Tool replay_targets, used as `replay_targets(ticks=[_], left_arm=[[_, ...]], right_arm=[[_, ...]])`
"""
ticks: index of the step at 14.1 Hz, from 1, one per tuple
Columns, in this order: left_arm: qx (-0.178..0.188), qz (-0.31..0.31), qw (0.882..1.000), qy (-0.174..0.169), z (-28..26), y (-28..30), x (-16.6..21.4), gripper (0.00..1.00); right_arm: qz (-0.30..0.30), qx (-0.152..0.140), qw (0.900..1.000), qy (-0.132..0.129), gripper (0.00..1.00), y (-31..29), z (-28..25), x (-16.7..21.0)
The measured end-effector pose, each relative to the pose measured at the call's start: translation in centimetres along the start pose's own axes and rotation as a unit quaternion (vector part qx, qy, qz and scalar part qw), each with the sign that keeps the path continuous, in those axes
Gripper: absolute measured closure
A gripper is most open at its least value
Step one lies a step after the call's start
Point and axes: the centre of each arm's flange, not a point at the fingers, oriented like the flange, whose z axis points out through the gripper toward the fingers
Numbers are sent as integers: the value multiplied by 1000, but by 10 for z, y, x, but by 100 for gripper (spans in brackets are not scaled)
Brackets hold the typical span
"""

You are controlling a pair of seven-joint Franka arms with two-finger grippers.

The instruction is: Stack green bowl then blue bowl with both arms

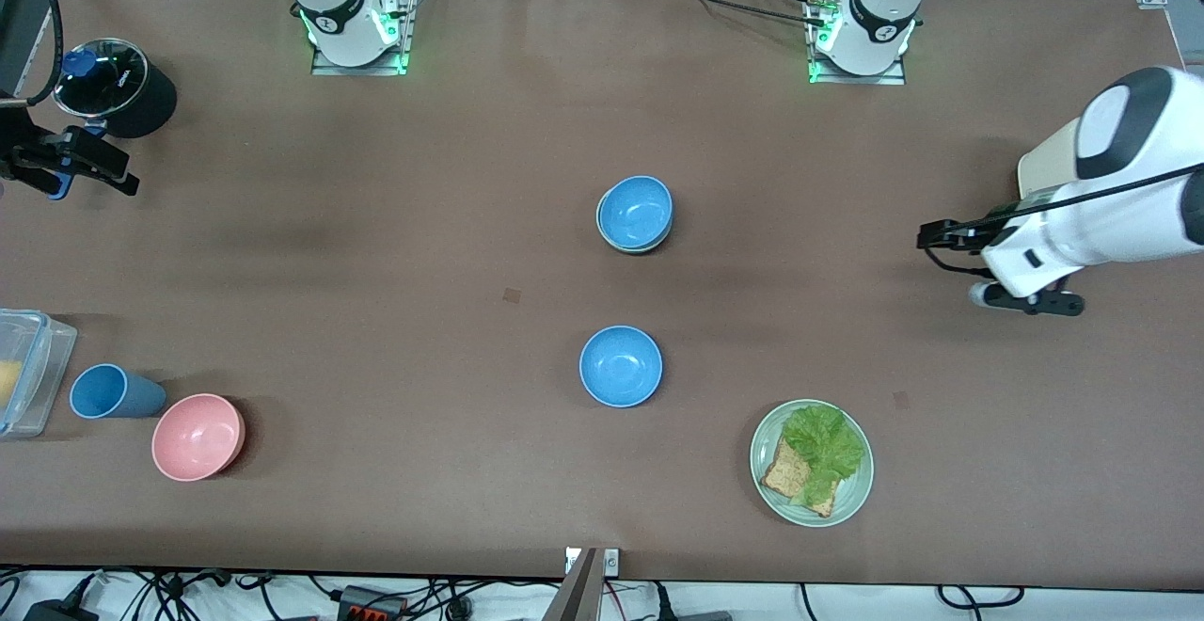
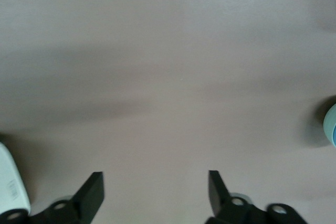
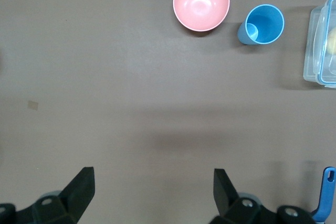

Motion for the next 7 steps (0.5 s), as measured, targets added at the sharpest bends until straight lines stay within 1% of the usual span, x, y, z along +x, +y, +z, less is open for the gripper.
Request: replay_targets(ticks=[1,4,7], left_arm=[[3,10,1000,-1,-14,-5,-3,0],[2,51,999,-2,-43,-29,-12,0],[-3,68,998,1,-50,-52,-16,0]], right_arm=[[-1,0,1000,0,0,-1,0,0],[-2,0,1000,0,0,-2,1,0],[-3,0,1000,-2,0,-3,2,1]])
